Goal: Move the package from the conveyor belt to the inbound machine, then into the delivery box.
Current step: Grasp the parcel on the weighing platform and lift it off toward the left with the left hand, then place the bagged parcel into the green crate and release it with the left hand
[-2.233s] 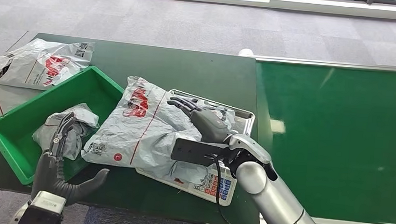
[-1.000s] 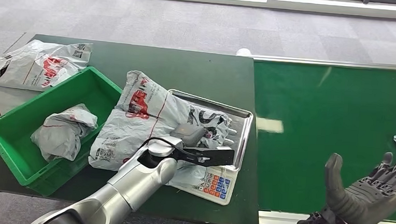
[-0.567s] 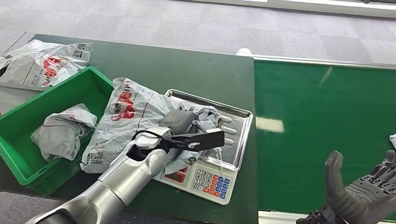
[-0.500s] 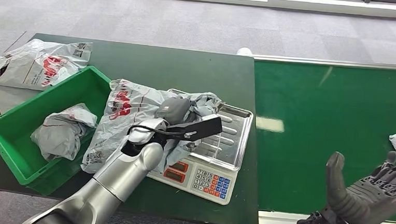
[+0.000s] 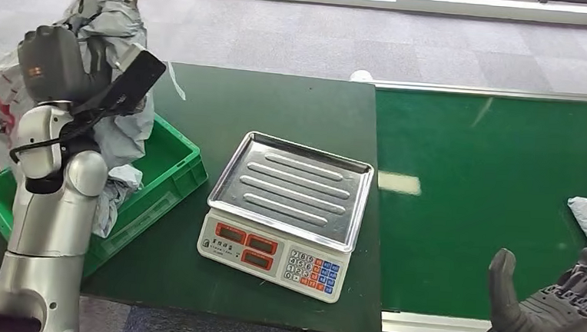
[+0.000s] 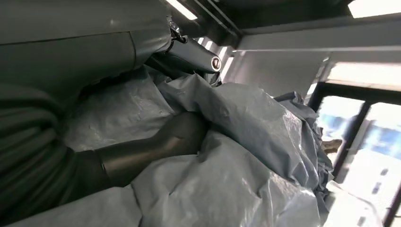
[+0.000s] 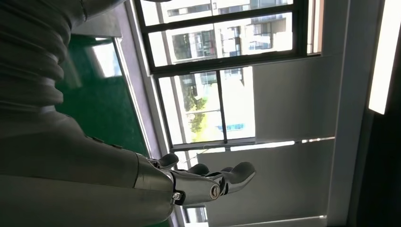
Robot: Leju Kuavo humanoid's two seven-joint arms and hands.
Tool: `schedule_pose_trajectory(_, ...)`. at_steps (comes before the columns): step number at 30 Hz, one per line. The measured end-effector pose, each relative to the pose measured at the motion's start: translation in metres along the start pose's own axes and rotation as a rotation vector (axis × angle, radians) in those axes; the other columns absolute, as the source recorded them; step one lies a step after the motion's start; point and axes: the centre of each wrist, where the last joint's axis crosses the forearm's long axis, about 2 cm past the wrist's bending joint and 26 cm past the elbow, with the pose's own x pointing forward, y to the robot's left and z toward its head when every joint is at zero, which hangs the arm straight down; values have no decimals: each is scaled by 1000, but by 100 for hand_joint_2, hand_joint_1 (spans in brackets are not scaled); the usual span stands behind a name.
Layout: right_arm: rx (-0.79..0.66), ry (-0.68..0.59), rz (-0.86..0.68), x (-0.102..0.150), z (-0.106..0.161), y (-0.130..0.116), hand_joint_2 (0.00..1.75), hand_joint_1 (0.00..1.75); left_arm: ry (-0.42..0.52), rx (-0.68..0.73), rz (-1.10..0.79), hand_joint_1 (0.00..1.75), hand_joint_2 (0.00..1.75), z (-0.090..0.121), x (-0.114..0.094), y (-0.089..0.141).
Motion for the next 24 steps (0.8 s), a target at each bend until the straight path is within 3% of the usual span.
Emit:
schedule_pose_trajectory(4, 22, 16, -4, -1, 4, -4, 175, 0, 135, -79, -107, 175, 175, 4, -60, -4)
schedule_pose_trajectory(8, 33, 18, -1, -2, 5, -5, 175, 0, 191, -106, -152, 175, 175, 7, -87, -4)
schedule_pose_trajectory(9, 36, 19, -1, -2, 5, -5, 175, 0, 206, -116, -168, 147, 175, 8, -90, -5)
schedule_pose_trajectory(12, 52, 26, -13, -2, 6, -3, 175, 0, 257, -178, -238, 16, 175, 14, -95, -14)
schedule_pose_trajectory(13, 60, 29, -19, -2, 6, -2, 175, 0, 271, -205, -256, 0, 175, 16, -99, -19)
schedule_pose_trajectory(19, 98, 39, -35, -3, 9, 3, 175, 0, 278, -323, -123, 0, 175, 40, -120, -45)
schedule_pose_trajectory(24, 121, 65, -43, -4, 13, 5, 175, 0, 226, -272, 68, 0, 175, 54, -107, -45)
